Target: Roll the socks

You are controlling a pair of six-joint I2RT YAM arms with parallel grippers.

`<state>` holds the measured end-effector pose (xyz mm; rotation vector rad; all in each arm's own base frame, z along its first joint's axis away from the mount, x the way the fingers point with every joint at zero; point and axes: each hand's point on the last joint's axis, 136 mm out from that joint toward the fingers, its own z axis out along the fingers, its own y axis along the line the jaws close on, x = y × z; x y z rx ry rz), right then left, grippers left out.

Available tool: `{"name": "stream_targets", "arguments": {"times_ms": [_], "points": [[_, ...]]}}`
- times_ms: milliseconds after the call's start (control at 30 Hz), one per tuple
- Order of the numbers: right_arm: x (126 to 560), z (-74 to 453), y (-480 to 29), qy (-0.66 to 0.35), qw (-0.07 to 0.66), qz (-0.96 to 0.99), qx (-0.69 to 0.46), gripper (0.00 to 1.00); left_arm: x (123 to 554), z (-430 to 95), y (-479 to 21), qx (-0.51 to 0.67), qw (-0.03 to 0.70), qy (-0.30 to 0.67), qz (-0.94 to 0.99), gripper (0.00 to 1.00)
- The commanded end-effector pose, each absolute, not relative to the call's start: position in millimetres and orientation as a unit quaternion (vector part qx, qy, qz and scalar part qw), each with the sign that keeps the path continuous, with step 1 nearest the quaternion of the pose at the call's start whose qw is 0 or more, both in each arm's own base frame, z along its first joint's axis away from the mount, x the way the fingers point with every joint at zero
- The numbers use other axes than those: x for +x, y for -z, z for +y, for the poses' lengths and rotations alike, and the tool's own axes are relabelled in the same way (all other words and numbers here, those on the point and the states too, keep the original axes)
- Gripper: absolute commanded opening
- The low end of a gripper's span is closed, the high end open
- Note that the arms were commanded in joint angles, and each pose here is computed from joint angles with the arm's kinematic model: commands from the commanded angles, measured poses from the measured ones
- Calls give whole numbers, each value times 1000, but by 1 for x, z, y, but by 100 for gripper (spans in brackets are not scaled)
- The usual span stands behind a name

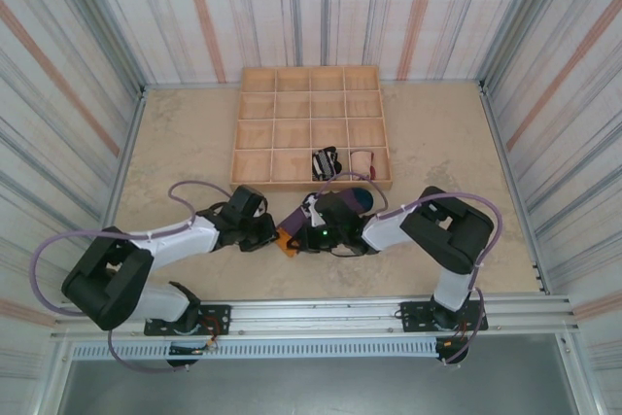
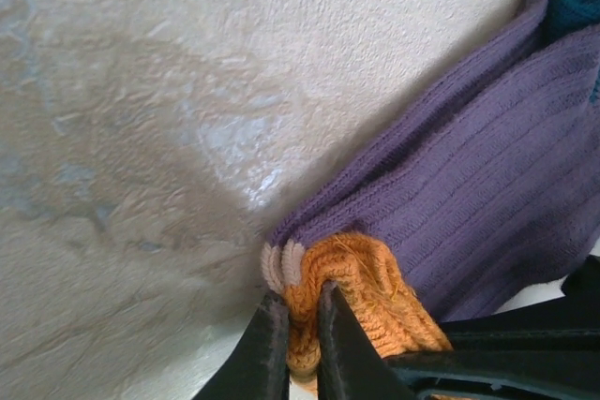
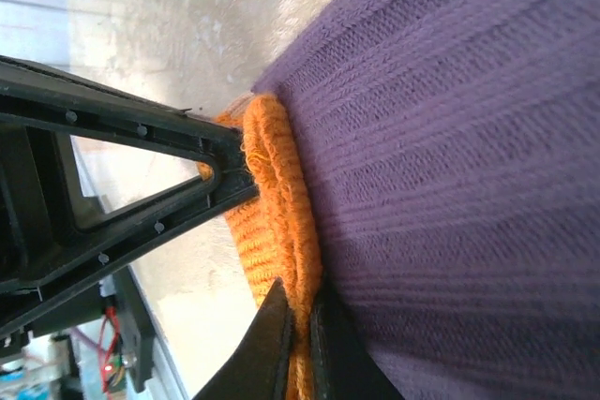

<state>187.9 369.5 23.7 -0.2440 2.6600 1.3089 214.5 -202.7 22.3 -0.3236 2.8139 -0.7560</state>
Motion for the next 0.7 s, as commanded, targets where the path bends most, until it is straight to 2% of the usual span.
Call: {"name": "stream_targets", "arguments": {"times_ms": [0,133,233,367,667], "points": [[182,331,-5,-336,95,933,-92,18,195,-175,-3,-117,65,177,975,2],[184,320,-33,-279,174,933,-146,40,195,-173,-17,-110,61,170,977,0],[180,321,-54,-238,230,922,-202,45,193,-173,-26,-104,47,171,979,0],[167,333,-77,-173,318,887,-287,60,188,-176,-33,-97,24,178,979,0],[132,380,-83,-32,459,777,-430,63,182,-178,-37,-81,-8,179,981,0]]}}
